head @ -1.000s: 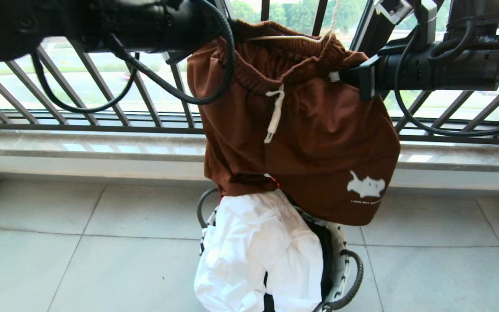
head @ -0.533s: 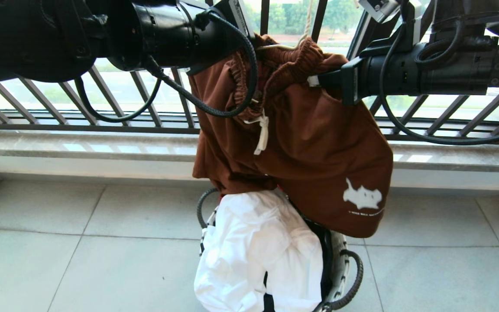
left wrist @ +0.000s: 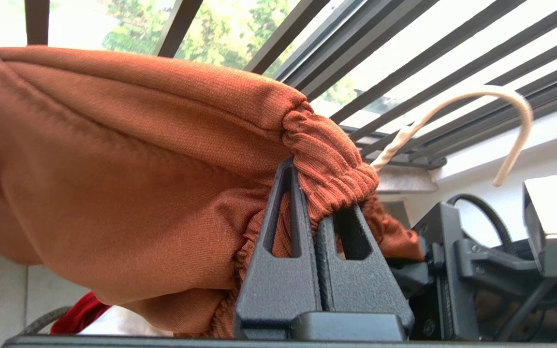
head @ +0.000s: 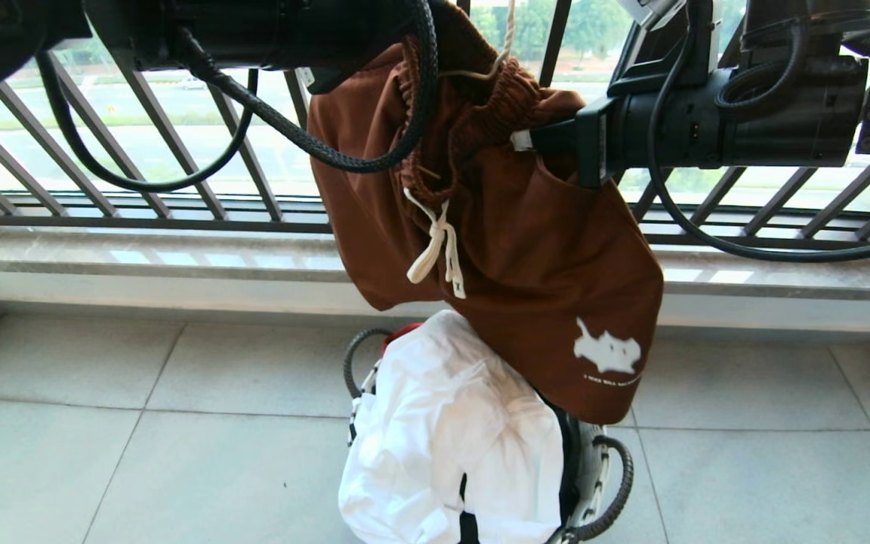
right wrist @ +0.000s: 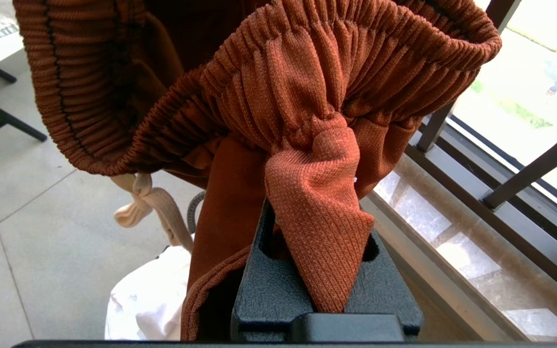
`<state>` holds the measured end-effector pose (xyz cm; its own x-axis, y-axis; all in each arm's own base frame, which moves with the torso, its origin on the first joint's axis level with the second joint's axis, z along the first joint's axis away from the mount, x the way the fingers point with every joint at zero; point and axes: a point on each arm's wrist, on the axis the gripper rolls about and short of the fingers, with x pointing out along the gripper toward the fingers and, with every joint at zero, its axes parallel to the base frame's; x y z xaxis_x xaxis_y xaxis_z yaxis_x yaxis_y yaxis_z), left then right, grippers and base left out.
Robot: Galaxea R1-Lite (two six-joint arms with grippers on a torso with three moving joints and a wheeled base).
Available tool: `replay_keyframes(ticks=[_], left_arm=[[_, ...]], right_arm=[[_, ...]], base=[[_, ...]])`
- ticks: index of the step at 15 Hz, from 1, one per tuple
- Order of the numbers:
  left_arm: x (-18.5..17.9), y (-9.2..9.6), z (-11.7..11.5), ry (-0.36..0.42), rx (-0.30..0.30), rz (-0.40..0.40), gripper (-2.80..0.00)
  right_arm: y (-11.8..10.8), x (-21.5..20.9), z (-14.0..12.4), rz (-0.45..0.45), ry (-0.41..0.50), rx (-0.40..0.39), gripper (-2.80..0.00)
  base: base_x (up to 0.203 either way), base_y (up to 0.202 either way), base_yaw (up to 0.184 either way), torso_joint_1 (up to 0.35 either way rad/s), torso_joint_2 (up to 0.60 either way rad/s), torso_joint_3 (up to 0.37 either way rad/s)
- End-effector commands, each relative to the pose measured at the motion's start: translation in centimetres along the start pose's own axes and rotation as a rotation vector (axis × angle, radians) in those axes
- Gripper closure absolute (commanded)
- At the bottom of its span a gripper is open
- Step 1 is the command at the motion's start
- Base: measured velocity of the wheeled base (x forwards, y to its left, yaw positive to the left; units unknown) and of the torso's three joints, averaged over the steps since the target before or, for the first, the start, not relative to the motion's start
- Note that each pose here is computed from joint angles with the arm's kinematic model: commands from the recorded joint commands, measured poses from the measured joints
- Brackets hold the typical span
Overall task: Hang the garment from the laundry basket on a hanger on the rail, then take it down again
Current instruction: Hang the clothes on the clothes rack
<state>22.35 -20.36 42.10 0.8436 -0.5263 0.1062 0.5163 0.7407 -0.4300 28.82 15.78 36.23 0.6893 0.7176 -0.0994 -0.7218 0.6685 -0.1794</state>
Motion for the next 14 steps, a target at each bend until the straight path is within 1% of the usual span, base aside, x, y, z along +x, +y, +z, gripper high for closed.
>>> replay_keyframes(ticks=[1, 6, 8, 10, 12, 14], left_arm=[[-1.1, -0.1, 0.6, 0.005, -0.002, 0.007, 0.00], [-2.2, -0.2, 1.5, -0.016, 0.005, 0.005, 0.00], [-3.0, -0.3, 2.1, -0.035, 0.030, 0.000, 0.00], [-3.4, -0.3, 2.5, -0.044, 0.074, -0.001, 0.00], [-3.5, -0.2, 2.3, -0.042, 0.118, 0.020, 0.00], [-3.3, -0.1, 2.2, -0.043, 0.133, 0.036, 0.00]], right_arm=[[0.1, -0.8, 0.3, 0.004, -0.010, -0.004, 0.00], [0.4, -1.9, 0.1, 0.122, -0.037, -0.003, 0.00], [0.2, -1.7, -0.6, 0.169, -0.074, 0.009, 0.00], [0.1, -1.5, -1.0, 0.204, -0.120, 0.039, 0.00], [-0.3, -1.6, -1.4, 0.248, -0.130, 0.068, 0.00], [-0.5, -1.5, -2.0, 0.265, -0.130, 0.079, 0.00]], base=[[0.000, 0.000, 0.000, 0.000, 0.00, 0.000], [0.000, 0.000, 0.000, 0.000, 0.00, 0.000], [0.000, 0.000, 0.000, 0.000, 0.00, 0.000], [0.000, 0.000, 0.000, 0.000, 0.00, 0.000], [0.000, 0.000, 0.000, 0.000, 0.00, 0.000], [0.000, 0.000, 0.000, 0.000, 0.00, 0.000]])
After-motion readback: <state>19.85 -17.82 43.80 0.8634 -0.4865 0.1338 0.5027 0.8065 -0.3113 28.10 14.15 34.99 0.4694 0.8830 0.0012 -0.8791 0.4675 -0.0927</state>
